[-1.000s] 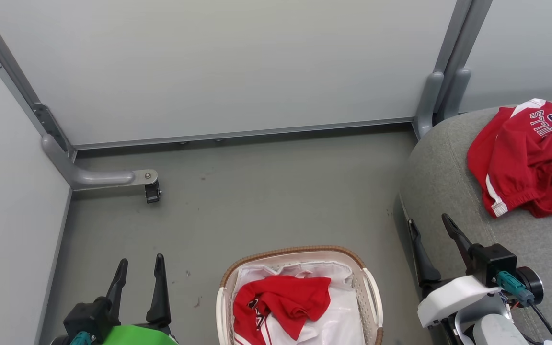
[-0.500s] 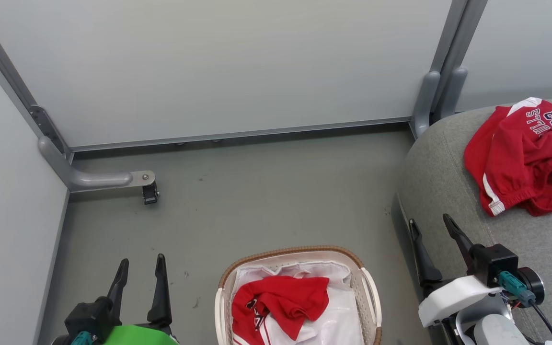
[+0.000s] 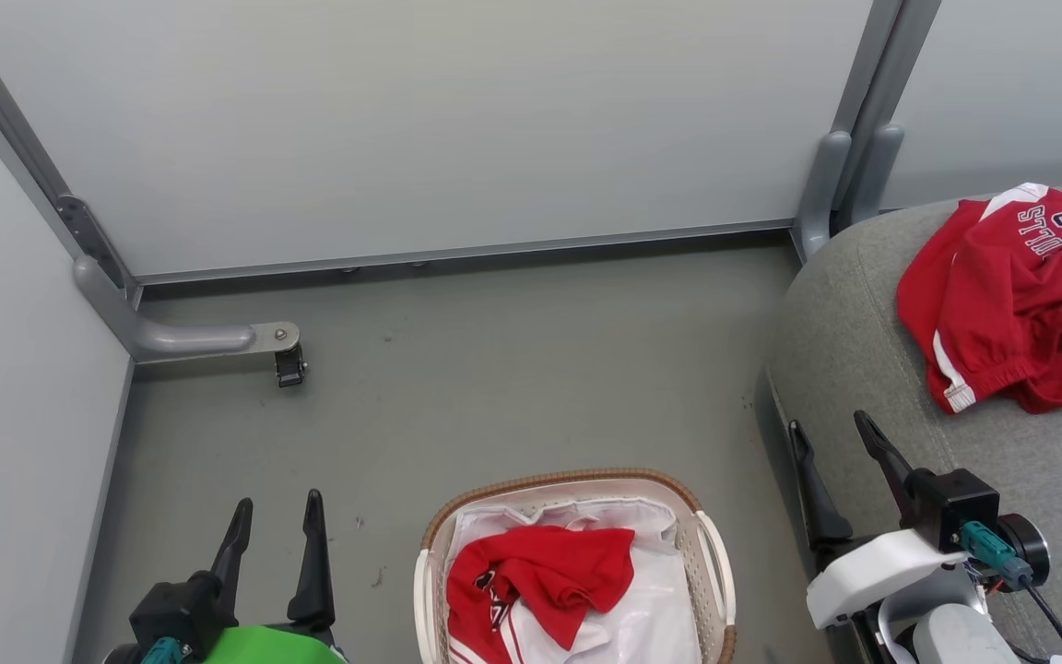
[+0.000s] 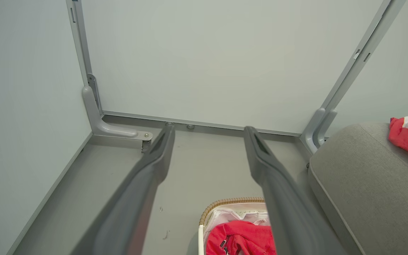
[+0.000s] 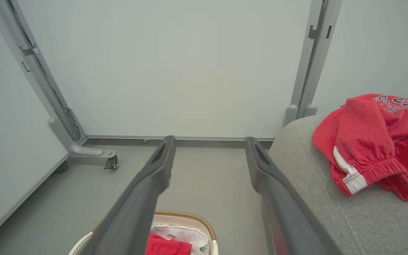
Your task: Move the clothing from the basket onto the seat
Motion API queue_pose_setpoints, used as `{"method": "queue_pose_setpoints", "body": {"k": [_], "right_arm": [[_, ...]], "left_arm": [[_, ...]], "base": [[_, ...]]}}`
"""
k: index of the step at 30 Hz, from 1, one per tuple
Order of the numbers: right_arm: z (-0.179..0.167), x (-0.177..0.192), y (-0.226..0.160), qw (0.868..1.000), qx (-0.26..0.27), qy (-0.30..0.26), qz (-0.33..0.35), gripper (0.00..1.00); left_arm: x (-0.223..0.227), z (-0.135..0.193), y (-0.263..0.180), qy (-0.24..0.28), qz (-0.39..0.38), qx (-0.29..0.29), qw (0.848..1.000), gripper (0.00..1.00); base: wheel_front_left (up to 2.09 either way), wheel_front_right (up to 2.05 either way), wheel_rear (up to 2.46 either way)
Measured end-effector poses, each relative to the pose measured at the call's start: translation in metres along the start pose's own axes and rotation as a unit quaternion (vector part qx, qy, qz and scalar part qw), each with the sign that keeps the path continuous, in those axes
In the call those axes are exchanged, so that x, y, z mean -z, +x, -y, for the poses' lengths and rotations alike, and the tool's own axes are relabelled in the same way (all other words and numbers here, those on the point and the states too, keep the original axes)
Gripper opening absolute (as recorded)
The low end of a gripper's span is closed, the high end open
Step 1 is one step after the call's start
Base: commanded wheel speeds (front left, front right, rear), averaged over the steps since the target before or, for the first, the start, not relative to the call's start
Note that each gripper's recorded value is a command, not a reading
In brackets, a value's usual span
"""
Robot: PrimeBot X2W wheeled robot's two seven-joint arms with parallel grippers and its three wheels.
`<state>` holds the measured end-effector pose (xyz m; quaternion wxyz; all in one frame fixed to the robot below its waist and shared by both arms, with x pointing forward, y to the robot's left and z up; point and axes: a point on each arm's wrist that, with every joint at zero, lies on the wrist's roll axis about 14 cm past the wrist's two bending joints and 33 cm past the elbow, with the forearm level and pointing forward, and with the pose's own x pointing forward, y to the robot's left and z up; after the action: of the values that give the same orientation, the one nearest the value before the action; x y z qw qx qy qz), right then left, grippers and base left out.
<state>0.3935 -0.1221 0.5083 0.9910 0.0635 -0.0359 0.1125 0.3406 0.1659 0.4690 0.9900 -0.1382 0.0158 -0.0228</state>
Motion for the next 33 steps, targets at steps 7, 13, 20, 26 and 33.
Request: {"method": "queue_pose_setpoints", "body": {"k": [7,13,20,26,33], "right_arm": [[0.006,0.001,0.005,1.000,0.007,0.000,0.001,1.00],[0.014,-0.002,0.014,1.000,0.016,-0.004,0.007,1.00],[0.023,-0.014,0.037,0.999,0.019,-0.019,0.030,1.00],[0.033,-0.017,0.061,0.998,0.024,-0.026,0.044,1.00],[0.052,0.000,0.080,0.998,0.039,-0.027,0.034,1.00]], "left_arm": [[0.007,0.013,0.009,0.008,-0.012,0.023,1.000,1.00],[0.018,0.041,0.027,0.020,-0.031,0.073,0.997,1.00],[0.038,0.070,0.063,0.059,-0.066,0.133,0.987,1.00],[0.085,0.080,0.087,0.087,-0.140,0.167,0.972,1.00],[0.151,0.082,0.098,0.106,-0.241,0.193,0.945,1.00]], "base": [[0.00,0.00,0.00],[0.00,0.00,0.00],[0.00,0.00,0.00],[0.00,0.00,0.00],[0.00,0.00,0.00]]}}
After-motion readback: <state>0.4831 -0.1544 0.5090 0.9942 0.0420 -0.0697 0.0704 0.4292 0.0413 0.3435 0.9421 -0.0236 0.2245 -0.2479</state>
